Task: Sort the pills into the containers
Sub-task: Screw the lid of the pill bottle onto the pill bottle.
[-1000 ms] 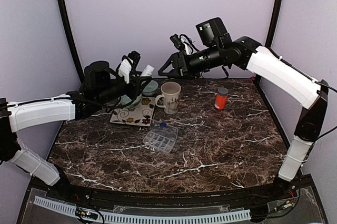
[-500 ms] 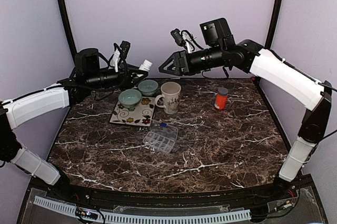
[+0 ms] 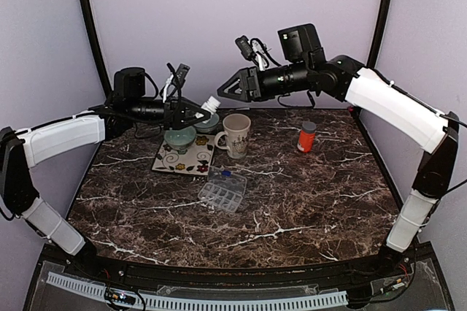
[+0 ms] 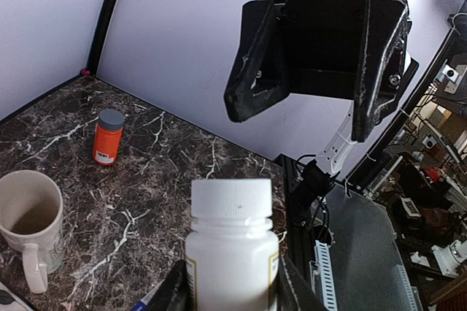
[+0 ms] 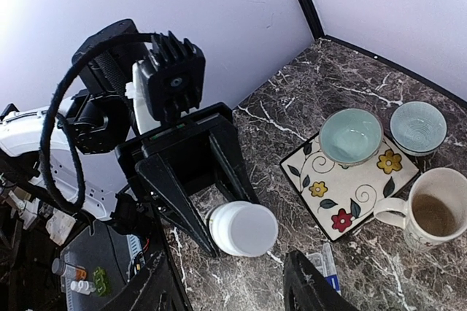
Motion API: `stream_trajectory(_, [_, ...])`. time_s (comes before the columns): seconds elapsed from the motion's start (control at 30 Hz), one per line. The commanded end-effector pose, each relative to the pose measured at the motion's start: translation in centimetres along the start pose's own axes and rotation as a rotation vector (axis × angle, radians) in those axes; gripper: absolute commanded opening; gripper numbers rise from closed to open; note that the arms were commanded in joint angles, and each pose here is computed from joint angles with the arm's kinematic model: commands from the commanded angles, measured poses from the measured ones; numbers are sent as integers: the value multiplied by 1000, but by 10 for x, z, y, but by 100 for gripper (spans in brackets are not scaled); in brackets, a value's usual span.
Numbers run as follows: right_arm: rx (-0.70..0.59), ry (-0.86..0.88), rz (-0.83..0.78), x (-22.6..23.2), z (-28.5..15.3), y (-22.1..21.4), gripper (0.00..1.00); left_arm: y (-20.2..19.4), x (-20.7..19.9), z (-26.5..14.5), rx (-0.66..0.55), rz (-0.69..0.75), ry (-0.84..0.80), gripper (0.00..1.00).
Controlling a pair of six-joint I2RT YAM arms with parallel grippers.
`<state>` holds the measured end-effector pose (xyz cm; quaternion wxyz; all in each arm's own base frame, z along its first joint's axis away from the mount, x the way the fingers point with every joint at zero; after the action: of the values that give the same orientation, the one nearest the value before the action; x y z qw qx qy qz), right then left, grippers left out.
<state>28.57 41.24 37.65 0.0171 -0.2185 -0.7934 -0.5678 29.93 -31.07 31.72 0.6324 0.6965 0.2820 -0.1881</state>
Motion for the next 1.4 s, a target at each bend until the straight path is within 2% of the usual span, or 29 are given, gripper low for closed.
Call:
stream_trajectory(0.0, [-54, 34, -34, 4, 1, 17, 52, 10, -20, -2, 23, -5, -109, 0])
stream_trajectory(0.77, [-36, 82, -1, 1, 17, 8, 52, 14, -23, 2, 54, -33, -197, 0])
stream_trajectory(1.37, [-44, 110, 35, -6, 21, 6, 48, 17, -23, 3, 55, -31, -217, 0])
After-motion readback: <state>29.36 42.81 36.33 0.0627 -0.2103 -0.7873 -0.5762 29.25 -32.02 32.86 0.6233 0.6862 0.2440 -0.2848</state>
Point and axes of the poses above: each gripper's point midway between its finger pads, its own z axis out along the fingers, its own x axis along the line the jaws close on, y = z × x, the point moved 1 cm from there along -z, back along the fingers, and after that the axes turned 14 degrees about -z, right-handed, at the moved point
